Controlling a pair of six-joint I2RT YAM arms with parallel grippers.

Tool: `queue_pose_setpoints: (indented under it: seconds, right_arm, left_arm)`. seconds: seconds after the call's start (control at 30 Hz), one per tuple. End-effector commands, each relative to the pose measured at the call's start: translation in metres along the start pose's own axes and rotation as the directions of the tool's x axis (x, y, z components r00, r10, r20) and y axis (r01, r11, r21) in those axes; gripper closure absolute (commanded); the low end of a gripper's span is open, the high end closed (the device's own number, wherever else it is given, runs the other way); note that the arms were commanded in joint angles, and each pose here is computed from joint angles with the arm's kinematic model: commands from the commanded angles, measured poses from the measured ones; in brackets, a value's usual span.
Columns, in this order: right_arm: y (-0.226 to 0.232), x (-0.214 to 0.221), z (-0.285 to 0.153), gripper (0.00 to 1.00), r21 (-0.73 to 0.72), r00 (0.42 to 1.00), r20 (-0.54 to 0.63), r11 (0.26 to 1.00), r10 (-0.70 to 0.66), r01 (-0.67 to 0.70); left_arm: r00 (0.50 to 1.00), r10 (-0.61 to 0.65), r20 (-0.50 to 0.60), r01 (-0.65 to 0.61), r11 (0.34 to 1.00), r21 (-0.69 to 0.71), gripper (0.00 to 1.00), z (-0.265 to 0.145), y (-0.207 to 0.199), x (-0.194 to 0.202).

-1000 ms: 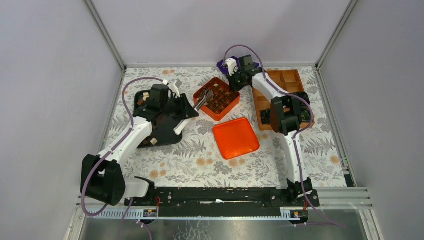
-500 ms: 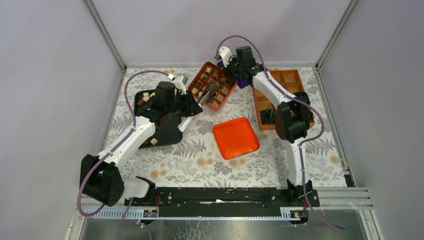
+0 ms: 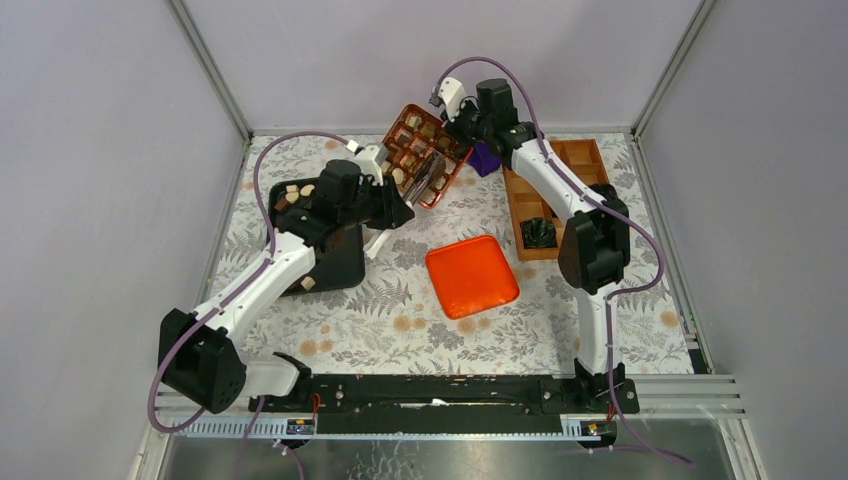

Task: Pack the chocolate
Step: Place the fake chocolate in the packing box.

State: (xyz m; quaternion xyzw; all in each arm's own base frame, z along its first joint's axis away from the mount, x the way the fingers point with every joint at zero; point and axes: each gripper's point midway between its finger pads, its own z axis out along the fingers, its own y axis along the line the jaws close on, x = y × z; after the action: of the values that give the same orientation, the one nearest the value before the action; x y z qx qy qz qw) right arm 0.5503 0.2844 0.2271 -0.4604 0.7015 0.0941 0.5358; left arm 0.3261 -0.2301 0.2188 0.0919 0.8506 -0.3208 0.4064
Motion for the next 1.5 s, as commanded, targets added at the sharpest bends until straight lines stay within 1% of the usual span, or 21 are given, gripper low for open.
queue_pose_setpoints:
  seconds: [0.0,0.2,0.53,0.6,0.63,0.77,0.9,1.2,1.47]
  right_arm:
    - [-0.013,-0.071,-0.029,1.0,0.046,0.984,0.175,0.999,-0.036,0.028]
    - [-0.008,-0.067,-0.027,1.0,0.029,0.986,0.167,0.999,-0.02,0.015]
    - [0.004,-0.057,-0.024,1.0,-0.015,0.989,0.145,1.0,0.015,-0.013]
    - [0.006,-0.056,-0.025,1.0,-0.021,0.99,0.141,1.0,0.021,-0.018]
    - [0.007,-0.056,-0.025,1.0,-0.024,0.99,0.141,1.0,0.024,-0.02]
    - [0.01,-0.053,-0.024,1.0,-0.036,0.99,0.133,0.999,0.034,-0.029]
    - [0.013,-0.05,-0.023,1.0,-0.048,0.991,0.127,0.998,0.048,-0.043]
    - [0.013,-0.047,-0.022,1.0,-0.047,0.991,0.12,0.997,0.06,-0.054]
    - [0.011,-0.044,-0.019,1.0,-0.033,0.991,0.108,0.997,0.076,-0.073]
  left_arm:
    - [0.985,0.075,0.154,-0.082,0.996,0.038,1.0,-0.003,-0.021,-0.046]
    - [0.99,0.068,0.12,-0.073,0.996,0.04,1.0,0.007,-0.021,-0.038]
    - [0.992,0.06,0.115,-0.061,0.998,0.005,0.93,0.025,-0.018,-0.044]
    - [0.992,0.057,0.112,-0.056,0.998,-0.01,0.9,0.027,-0.015,-0.043]
    - [0.992,0.056,0.109,-0.055,0.998,-0.017,0.86,0.028,-0.014,-0.042]
    - [0.995,0.049,0.085,-0.046,0.998,-0.038,0.76,0.032,-0.01,-0.037]
    - [0.997,0.046,0.066,-0.043,0.998,-0.036,0.7,0.036,-0.009,-0.033]
    - [0.998,0.052,0.044,-0.051,0.999,-0.016,0.68,0.037,-0.014,-0.027]
    - [0.997,0.059,0.049,-0.058,0.998,-0.016,0.68,0.026,-0.014,-0.022]
